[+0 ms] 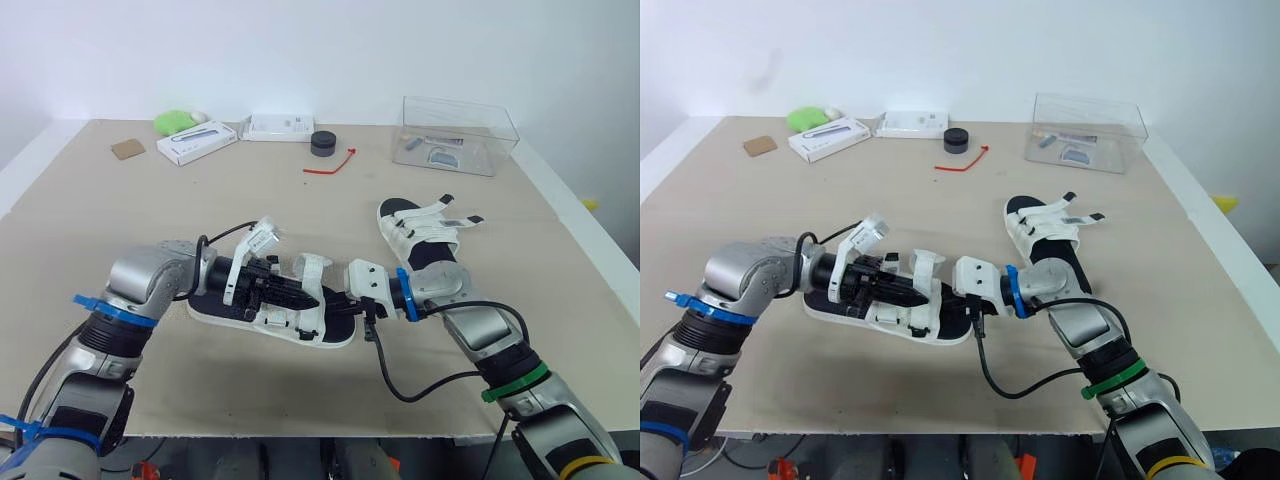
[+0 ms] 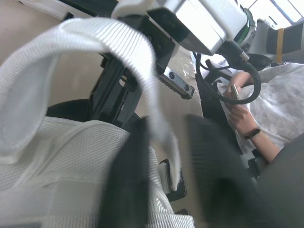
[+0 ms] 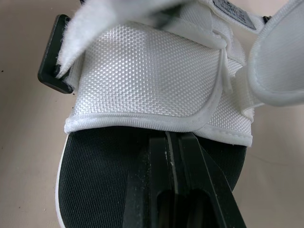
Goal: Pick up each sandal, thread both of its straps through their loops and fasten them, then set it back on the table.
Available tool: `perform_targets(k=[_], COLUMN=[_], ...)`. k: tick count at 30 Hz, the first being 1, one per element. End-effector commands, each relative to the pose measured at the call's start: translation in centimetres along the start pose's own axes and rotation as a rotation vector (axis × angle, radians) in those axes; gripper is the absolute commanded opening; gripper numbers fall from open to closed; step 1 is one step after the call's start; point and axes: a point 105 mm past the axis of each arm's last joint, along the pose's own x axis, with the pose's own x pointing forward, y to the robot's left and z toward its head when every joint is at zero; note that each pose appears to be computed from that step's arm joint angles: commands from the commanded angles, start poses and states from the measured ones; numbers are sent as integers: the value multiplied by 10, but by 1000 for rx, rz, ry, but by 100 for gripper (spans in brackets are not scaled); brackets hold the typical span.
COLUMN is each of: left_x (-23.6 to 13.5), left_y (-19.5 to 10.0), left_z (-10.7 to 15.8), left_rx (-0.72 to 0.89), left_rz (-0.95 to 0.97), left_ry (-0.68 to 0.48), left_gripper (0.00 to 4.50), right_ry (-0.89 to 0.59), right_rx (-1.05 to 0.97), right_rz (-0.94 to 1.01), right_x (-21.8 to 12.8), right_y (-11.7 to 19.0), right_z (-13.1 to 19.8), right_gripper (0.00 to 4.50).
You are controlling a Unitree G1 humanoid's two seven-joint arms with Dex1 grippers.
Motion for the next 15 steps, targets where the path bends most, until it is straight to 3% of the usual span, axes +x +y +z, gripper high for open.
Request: perform_targets(k=[1, 15], left_x=[1, 3], left_y=[-2, -10], left_z=[4, -11], left_rx=[32, 64], left_rz=[-4, -49], left_ry=[12, 72], left_gripper=[2, 2], right_ry=[105, 110], right_rx=[55, 55], right_rz=[9, 4], right_x=[0, -2], right_y=[5, 5], right_z=[-27, -28], right_gripper=[0, 0])
